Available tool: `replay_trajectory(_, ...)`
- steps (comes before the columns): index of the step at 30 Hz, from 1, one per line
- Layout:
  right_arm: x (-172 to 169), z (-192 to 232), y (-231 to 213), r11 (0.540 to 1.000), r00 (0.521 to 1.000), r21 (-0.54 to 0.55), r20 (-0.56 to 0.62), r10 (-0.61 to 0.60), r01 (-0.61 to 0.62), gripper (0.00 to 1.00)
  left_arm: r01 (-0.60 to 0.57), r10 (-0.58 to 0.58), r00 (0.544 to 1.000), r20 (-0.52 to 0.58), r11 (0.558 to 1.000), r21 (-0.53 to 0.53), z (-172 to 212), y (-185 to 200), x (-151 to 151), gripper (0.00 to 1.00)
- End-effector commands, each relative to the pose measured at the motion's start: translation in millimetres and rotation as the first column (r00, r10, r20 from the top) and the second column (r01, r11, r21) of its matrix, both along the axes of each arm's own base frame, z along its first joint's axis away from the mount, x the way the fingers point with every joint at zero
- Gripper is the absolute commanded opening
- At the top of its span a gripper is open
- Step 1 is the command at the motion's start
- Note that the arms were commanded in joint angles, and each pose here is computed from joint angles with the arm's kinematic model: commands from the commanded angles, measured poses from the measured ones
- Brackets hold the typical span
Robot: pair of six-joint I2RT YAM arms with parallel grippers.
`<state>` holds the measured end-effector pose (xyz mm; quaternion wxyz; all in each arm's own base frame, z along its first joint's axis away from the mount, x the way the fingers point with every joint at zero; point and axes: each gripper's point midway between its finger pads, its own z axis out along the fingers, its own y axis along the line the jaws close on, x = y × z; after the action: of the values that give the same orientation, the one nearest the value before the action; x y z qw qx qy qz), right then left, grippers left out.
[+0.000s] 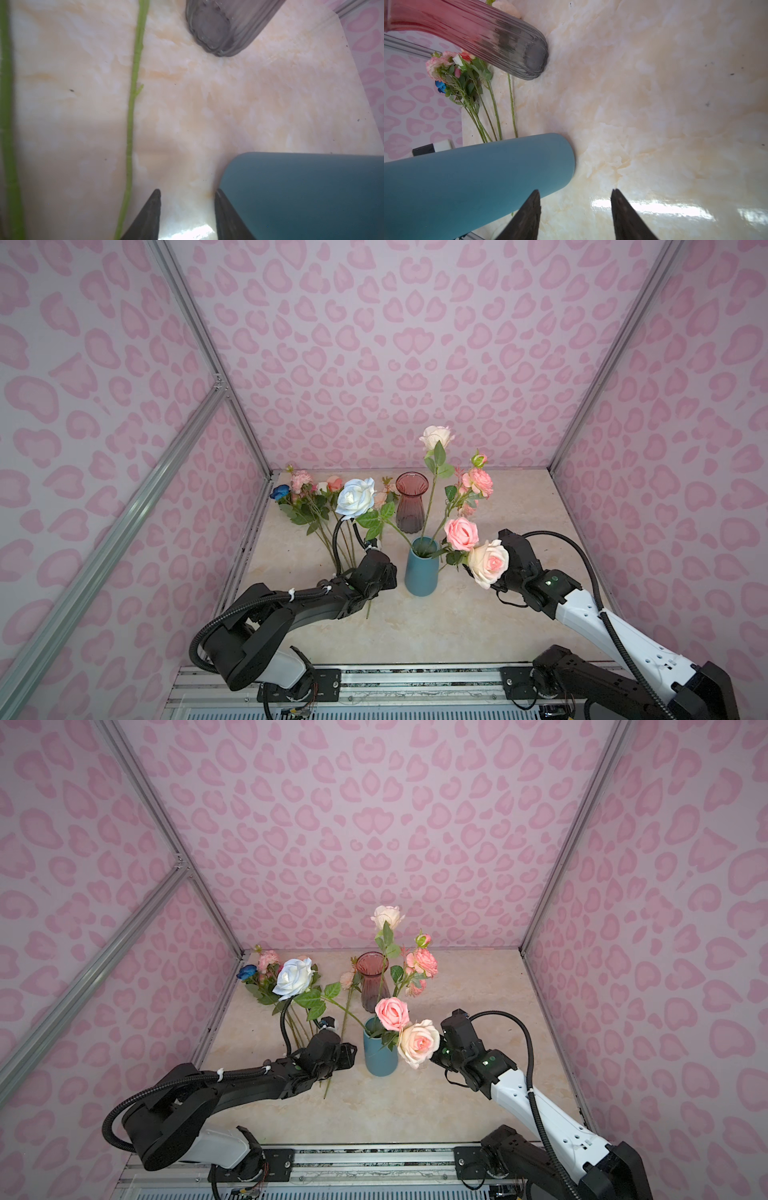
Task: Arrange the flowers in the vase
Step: 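Grasp the white rose stem with the left gripper and lift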
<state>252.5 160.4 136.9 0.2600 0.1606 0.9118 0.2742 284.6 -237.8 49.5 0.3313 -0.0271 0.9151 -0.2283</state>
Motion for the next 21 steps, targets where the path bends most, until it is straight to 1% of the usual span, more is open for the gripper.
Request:
replay_trajectory(1, -1.3, -0.3, 2.5, 0.998, 0.998, -0.015, 0.026, 0.054, -0.053, 0.56, 0.052, -0.050, 0.998, 0.030, 0.997, -0.049, 8.5, -22.2, 2.6, 0.44)
replay_trajectory(4, -2.2, -2.3, 3.6, 0.998, 0.998, -0.011, 0.027, 0.062, -0.061, 0.56, 0.068, -0.068, 0.997, 0.043, 0.998, -0.017, 8.3, -34.0, 2.2, 0.45)
replay_trajectory(10, -2.9, 0.3, 2.7, 0.998, 0.997, -0.010, 0.037, 0.064, -0.064, 0.57, 0.070, -0.070, 0.997, 0.026, 0.997, -0.007, -2.3, -41.5, -2.8, 0.44)
replay_trajectory(13, -3.4, 0.1, 2.1, 0.997, 0.997, -0.019, 0.038, 0.070, -0.069, 0.57, 0.091, -0.091, 0.995, 0.029, 0.996, -0.003, -4.1, -48.4, -7.3, 0.44)
replay_trajectory(21, -6.8, 12.1, -8.0, 0.996, 0.997, -0.061, 0.042, 0.069, -0.066, 0.58, 0.141, -0.141, 0.989, 0.033, 0.990, -0.007, -6.6, -85.8, -20.7, 0.43)
